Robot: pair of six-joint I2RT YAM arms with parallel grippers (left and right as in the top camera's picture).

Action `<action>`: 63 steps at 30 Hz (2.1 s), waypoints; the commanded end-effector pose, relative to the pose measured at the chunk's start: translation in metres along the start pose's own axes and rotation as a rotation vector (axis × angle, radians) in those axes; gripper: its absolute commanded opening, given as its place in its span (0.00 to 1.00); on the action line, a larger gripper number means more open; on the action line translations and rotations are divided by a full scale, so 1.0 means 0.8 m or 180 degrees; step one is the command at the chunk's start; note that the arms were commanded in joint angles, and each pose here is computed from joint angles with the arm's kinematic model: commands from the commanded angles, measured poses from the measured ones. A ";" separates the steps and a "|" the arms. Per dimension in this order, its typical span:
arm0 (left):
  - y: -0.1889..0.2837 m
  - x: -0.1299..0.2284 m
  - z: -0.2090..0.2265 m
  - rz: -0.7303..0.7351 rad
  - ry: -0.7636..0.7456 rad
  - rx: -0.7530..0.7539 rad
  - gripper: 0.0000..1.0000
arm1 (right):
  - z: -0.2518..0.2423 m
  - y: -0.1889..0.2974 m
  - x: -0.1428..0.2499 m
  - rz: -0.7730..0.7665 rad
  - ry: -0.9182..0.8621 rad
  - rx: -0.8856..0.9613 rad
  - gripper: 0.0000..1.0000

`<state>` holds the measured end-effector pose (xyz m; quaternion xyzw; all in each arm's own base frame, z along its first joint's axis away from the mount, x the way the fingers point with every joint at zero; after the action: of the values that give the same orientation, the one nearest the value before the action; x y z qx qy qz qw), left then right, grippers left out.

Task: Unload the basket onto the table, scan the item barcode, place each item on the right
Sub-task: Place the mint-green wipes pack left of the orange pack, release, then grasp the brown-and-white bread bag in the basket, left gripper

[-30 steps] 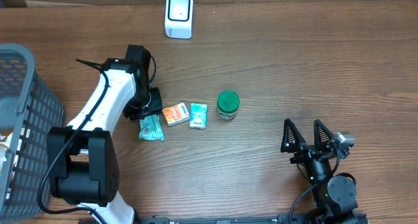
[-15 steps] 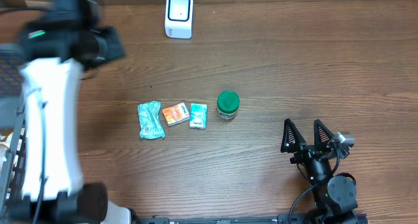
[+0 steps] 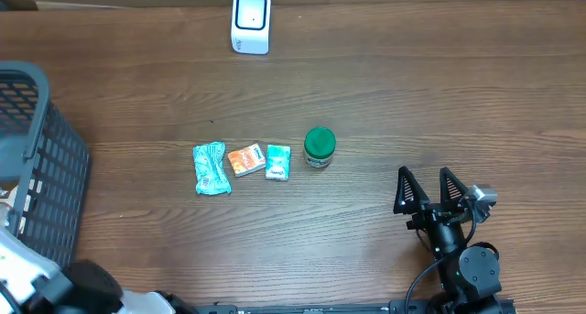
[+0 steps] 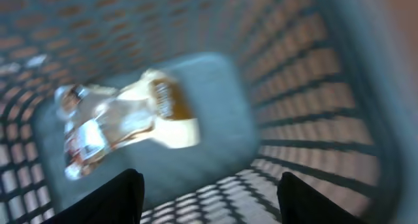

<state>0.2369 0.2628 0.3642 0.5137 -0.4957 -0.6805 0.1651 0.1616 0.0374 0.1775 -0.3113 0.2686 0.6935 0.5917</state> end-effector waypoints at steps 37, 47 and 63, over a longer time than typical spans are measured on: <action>-0.318 0.085 0.020 0.1855 -0.1208 -0.0425 0.04 | -0.001 0.000 0.003 0.0011 0.0000 -0.0021 1.00; -0.195 0.010 0.013 0.1242 -0.0743 -0.0375 0.04 | -0.001 0.000 0.003 0.0011 0.0000 -0.0021 1.00; 0.207 0.013 -0.110 -0.1579 -0.1048 0.1804 0.04 | -0.001 0.000 0.003 0.0011 0.0000 -0.0021 1.00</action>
<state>0.2508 0.1882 0.4838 0.5695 -0.4911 -0.6438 -0.1414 0.1616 0.0374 0.1774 -0.3112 0.2688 0.6935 0.5916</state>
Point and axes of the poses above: each gripper's point midway between its finger pads, its own y axis back along the fingers, its own z axis along the line the jaws close on, x = y × z, the point moved 8 cm from there along y, back along the fingers, and after that the axes turned 12 degrees about -y, right-handed, at the moved point
